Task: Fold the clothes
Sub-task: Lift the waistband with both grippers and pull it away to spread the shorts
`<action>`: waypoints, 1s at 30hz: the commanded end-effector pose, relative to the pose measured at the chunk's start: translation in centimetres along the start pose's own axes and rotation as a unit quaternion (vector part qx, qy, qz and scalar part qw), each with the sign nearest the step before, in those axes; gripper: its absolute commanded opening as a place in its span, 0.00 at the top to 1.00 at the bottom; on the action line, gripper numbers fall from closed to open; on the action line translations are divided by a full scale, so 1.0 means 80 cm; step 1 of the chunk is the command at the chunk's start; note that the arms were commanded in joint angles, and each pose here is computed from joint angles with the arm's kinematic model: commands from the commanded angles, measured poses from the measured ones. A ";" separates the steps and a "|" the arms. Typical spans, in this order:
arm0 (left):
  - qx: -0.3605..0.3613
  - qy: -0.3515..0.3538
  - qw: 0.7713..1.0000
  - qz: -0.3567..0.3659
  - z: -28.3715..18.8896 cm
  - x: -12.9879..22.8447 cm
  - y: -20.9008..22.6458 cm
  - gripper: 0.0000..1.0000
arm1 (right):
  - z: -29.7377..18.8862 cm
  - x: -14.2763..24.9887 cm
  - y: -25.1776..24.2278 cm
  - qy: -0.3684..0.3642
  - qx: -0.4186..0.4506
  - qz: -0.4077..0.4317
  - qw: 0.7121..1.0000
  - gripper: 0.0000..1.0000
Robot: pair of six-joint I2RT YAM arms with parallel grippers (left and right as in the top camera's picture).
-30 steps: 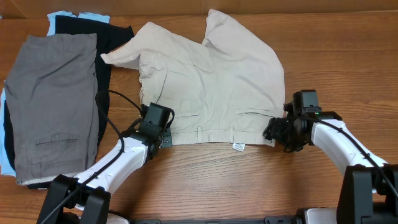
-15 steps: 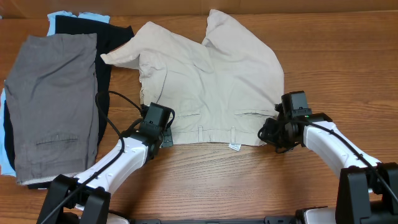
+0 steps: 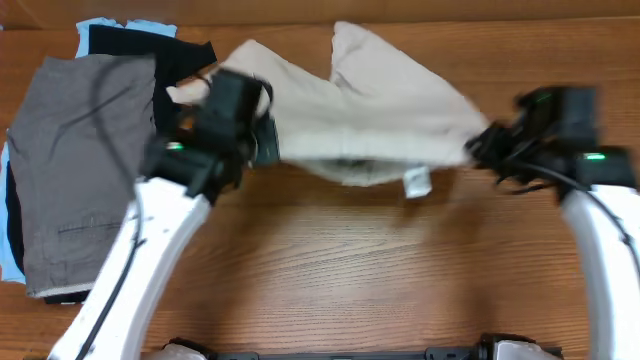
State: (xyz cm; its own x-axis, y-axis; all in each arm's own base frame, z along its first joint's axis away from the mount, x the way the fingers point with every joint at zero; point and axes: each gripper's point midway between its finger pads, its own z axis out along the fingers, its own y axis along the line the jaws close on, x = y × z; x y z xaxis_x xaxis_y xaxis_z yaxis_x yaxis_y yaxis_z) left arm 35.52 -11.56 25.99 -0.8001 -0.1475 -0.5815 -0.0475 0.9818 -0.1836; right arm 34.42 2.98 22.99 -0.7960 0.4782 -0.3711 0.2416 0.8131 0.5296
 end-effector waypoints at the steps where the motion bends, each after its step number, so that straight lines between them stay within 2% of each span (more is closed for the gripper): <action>1: 0.007 -0.152 0.988 -0.012 -0.137 -0.089 0.007 0.96 | -0.148 -0.083 0.031 -0.157 -0.008 -0.033 0.987 0.96; 4: 0.037 -0.222 0.974 -0.009 -0.213 -0.116 0.002 0.96 | -0.218 -0.101 0.049 -0.215 -0.007 -0.044 0.976 0.96; 8: 0.066 -0.308 0.949 0.001 -0.310 -0.130 0.005 0.96 | -0.300 -0.105 0.072 -0.283 -0.005 -0.058 0.957 0.96; 10: 0.077 -0.336 0.939 -0.004 -0.345 -0.128 0.009 0.96 | -0.333 -0.101 0.081 -0.310 -0.003 -0.062 0.949 0.96; 11: 0.088 -0.362 0.928 -0.008 -0.380 -0.120 0.016 0.96 | -0.361 -0.095 0.088 -0.334 0.000 -0.066 0.940 0.96; 14: 0.098 -0.384 0.918 -0.012 -0.418 -0.101 0.027 0.96 | -0.396 -0.079 0.097 -0.361 0.009 -0.082 0.929 0.96; 18: 0.098 -0.386 0.917 -0.013 -0.436 -0.076 0.040 0.96 | -0.420 -0.059 0.103 -0.376 0.021 -0.092 0.922 0.96; 22: 0.082 -0.362 0.928 -0.014 -0.428 -0.056 0.052 0.96 | -0.417 -0.041 0.100 -0.358 0.030 -0.095 0.929 0.96; 25: 0.047 -0.329 0.942 -0.035 -0.405 -0.047 0.067 0.96 | -0.397 -0.034 0.086 -0.319 0.046 -0.096 0.942 0.96; 30: -0.024 -0.228 0.971 -0.062 -0.339 -0.029 0.083 0.96 | -0.351 -0.045 0.064 -0.251 0.053 -0.087 0.963 0.96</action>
State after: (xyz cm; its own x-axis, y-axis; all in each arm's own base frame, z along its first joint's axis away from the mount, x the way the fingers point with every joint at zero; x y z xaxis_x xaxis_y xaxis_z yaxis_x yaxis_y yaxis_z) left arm 18.83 -8.42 49.06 -0.5086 -0.2141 -0.8339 0.2327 0.8984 -0.3726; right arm 18.60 3.93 51.91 -0.4610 0.3808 -0.8016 -0.1158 0.8697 0.4797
